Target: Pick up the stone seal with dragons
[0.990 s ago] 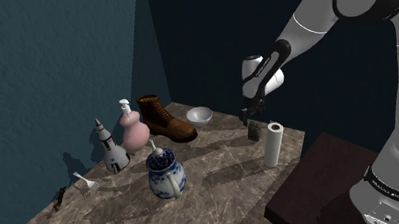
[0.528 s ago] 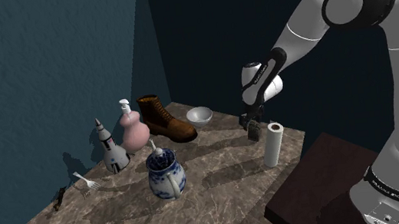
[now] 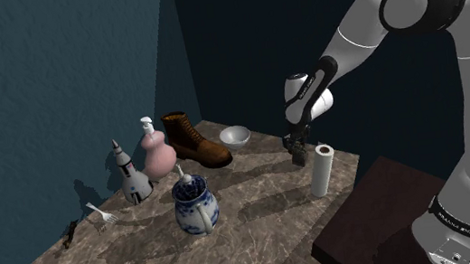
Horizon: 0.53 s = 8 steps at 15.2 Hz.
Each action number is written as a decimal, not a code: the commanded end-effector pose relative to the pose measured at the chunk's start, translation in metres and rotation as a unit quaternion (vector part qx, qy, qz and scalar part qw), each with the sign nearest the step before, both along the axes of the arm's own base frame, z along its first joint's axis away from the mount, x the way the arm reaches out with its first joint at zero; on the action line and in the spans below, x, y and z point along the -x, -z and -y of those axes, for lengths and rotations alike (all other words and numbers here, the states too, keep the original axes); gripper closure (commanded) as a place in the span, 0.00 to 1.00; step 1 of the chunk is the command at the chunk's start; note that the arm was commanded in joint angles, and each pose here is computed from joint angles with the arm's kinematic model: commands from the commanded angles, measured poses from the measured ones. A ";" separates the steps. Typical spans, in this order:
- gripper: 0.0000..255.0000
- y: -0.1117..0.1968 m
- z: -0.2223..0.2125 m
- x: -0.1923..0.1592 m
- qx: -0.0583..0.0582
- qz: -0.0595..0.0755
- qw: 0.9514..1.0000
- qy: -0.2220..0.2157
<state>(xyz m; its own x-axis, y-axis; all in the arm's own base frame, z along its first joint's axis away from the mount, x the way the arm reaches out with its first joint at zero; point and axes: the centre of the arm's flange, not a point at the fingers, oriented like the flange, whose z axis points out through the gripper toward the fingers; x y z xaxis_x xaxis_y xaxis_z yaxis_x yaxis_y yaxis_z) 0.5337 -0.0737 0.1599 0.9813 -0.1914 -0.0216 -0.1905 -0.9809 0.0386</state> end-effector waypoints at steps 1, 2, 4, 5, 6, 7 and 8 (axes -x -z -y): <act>1.00 0.001 0.000 0.001 0.000 -0.001 1.000 0.000; 1.00 0.001 0.000 0.000 0.000 -0.001 1.000 0.000; 1.00 -0.010 0.000 0.000 0.000 -0.001 1.000 0.000; 1.00 -0.015 0.000 0.000 0.000 -0.001 1.000 0.000; 1.00 -0.020 0.000 0.000 0.000 -0.001 1.000 0.000; 1.00 -0.026 0.000 0.000 0.000 -0.001 1.000 0.000; 1.00 -0.031 0.000 0.000 0.000 -0.001 1.000 0.000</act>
<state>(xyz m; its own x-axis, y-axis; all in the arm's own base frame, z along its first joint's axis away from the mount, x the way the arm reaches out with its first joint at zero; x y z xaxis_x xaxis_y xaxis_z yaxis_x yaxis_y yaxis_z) 0.5329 -0.0728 0.1853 0.9813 -0.1910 -0.0241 -0.1900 -0.9810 0.0385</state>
